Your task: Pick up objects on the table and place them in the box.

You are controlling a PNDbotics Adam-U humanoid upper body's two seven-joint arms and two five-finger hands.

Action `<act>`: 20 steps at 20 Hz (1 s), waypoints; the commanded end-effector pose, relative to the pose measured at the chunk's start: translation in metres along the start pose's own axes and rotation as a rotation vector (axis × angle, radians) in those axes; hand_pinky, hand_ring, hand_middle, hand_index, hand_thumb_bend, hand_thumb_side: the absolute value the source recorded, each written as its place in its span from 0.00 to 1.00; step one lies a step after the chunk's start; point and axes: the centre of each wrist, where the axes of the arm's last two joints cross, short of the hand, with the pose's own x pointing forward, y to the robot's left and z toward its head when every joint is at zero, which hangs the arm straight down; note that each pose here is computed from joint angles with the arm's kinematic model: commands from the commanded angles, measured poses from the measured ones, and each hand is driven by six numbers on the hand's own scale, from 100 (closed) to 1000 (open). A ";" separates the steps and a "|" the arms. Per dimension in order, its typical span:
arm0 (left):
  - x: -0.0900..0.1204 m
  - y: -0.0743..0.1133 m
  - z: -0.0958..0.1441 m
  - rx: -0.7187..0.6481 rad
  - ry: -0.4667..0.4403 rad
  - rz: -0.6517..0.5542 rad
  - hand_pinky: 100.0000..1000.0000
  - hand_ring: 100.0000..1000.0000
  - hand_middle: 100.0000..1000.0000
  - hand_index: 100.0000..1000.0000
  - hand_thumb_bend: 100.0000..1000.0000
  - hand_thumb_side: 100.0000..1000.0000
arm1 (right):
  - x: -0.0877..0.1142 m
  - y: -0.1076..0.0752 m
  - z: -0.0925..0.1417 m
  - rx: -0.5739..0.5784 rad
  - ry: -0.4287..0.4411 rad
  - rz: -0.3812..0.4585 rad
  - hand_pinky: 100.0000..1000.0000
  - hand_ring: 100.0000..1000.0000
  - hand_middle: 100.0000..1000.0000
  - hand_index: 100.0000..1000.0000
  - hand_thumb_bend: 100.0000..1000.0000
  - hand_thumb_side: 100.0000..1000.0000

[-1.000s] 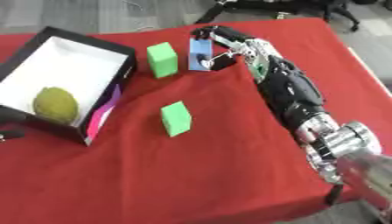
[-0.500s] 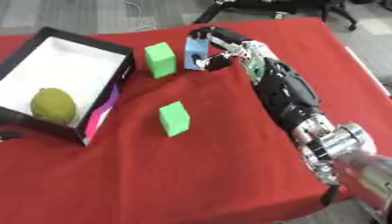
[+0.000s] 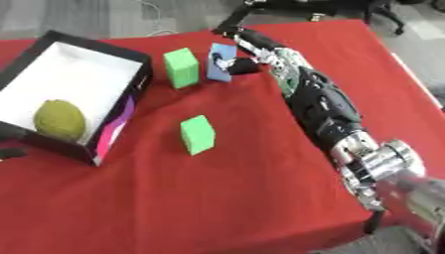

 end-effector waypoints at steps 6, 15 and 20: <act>0.007 0.004 0.000 0.002 -0.019 -0.017 0.72 0.80 0.62 0.67 0.00 0.89 | -0.003 -0.016 0.001 0.102 0.020 0.076 1.00 0.88 0.83 0.98 0.00 0.60; 0.006 0.004 0.000 0.002 -0.018 -0.016 0.72 0.80 0.62 0.67 0.00 0.90 | 0.009 -0.032 -0.004 -0.145 -0.011 0.111 0.93 0.61 0.36 0.92 0.00 0.11; 0.005 0.004 0.001 0.000 -0.013 -0.016 0.72 0.80 0.62 0.67 0.00 0.89 | 0.029 -0.050 -0.015 -0.254 -0.113 0.044 0.95 0.62 0.35 0.92 0.00 0.14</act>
